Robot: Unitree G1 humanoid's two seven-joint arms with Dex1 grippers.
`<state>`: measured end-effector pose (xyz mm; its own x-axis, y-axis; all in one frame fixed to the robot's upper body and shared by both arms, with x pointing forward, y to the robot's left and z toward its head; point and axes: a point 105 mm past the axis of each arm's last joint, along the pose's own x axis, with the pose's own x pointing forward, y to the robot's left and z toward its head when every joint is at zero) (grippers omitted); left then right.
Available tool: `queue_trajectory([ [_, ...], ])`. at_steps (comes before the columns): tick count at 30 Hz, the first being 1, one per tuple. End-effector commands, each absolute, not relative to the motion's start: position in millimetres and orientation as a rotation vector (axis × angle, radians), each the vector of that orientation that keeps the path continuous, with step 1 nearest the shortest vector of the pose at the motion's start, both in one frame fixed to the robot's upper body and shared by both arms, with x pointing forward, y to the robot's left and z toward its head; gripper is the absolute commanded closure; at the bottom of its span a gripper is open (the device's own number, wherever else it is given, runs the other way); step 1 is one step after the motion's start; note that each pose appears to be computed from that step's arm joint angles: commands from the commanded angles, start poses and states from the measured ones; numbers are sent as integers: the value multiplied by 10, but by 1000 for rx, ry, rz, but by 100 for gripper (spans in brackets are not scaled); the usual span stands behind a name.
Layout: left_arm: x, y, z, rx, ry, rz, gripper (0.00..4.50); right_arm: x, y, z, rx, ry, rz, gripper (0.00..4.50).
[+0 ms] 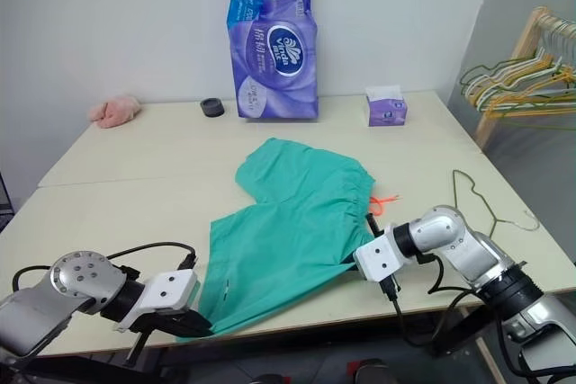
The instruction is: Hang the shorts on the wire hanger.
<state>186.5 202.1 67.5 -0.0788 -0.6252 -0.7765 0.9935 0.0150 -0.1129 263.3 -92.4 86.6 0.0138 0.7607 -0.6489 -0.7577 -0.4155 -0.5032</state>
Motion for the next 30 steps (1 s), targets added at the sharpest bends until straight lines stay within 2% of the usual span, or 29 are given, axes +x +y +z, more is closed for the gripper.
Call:
queue_trajectory([
  [1,1849,1987,675,624,786,-1496,450,2717,-1010,965,-1149,9,1601,448],
  [5,1864,1913,653,599,762,-1481,450,2695,-1027,927,-1161,45,1615,448],
  [6,1882,1877,658,568,755,-1466,431,2694,-1039,928,-1163,52,1611,450],
  [8,1891,1827,665,527,749,-1455,397,2676,-1110,930,-1173,95,1615,406],
  [15,1819,1801,718,489,754,-1477,183,2453,-1245,1132,-1178,164,1659,179],
  [20,1865,1790,813,490,699,-1483,29,2447,-1290,1345,-1060,161,1582,178],
  [21,1992,1747,887,487,621,-1443,4,2570,-1331,1427,-972,147,1471,178],
  [24,2434,1454,1229,434,272,-1291,4,2976,-1668,1547,-751,131,1080,178],
  [25,2505,1385,1307,422,195,-1259,4,3025,-1742,1551,-719,131,1013,178],
  [27,2589,1280,1377,353,147,-1206,4,3101,-1883,1530,-703,118,890,178],
  [30,2566,1105,1403,372,122,-1266,4,3285,-2341,1412,-589,126,472,178],
])
